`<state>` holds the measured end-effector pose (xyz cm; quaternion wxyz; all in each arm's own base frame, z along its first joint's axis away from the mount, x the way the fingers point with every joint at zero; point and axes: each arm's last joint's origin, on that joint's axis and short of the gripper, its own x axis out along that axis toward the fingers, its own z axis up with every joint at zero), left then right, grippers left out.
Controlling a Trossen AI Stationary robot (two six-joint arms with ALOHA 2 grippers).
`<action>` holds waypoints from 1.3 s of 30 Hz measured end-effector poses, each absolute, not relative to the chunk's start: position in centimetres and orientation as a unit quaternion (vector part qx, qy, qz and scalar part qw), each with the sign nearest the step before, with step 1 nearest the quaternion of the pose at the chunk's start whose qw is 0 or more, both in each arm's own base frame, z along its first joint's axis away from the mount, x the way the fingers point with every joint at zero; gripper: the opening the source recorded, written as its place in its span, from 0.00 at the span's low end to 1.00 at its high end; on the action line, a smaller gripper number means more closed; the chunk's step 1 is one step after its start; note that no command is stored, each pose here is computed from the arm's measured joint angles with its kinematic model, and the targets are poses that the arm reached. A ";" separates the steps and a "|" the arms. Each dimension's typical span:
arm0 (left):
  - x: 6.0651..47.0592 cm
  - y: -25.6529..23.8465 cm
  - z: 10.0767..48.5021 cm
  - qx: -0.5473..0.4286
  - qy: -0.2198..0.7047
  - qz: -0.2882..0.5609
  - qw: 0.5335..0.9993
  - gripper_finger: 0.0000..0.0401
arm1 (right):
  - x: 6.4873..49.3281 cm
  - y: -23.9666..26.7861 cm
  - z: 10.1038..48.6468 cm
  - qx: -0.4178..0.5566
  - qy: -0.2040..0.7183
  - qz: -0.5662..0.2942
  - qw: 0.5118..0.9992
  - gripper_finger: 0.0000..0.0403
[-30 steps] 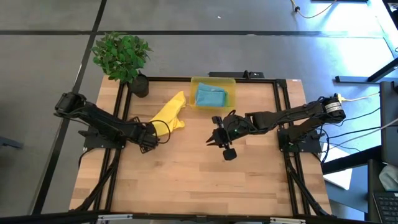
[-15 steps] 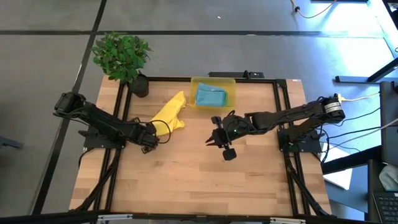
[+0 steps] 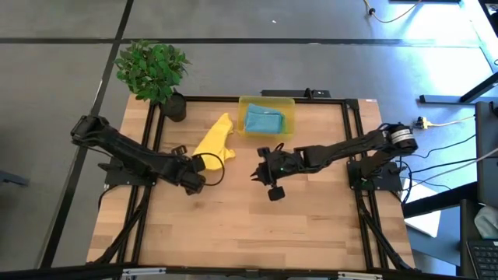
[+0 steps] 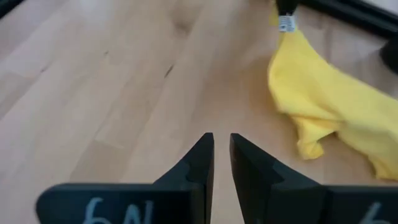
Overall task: Fold microfiber towels
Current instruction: Fold the yellow microfiber cloth
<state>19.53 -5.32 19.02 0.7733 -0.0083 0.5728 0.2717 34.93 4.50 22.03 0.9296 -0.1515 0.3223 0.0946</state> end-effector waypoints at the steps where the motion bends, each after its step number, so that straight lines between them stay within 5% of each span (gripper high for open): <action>1: 19.8 -5.5 19.8 -0.003 0.567 0.270 0.778 0.00 | 35.1 4.5 22.0 -0.153 0.319 0.091 0.931 0.14; 15: 22.9 -6.8 30.8 0.074 0.439 0.253 0.859 0.00 | 36.4 4.3 21.6 -0.149 0.278 0.026 0.949 0.14; 21: 23.5 -6.3 34.3 0.090 0.397 0.255 0.877 0.00 | 37.2 4.4 21.8 -0.127 0.238 0.013 0.963 0.24; 30: 23.6 -5.5 35.0 0.092 0.396 0.265 0.874 0.00 | 39.5 4.2 16.2 -0.076 0.253 -0.017 0.964 0.49; 39: 23.5 -5.5 34.9 0.095 0.400 0.264 0.873 0.00 | 40.8 4.0 13.7 -0.010 0.214 -0.052 0.975 0.54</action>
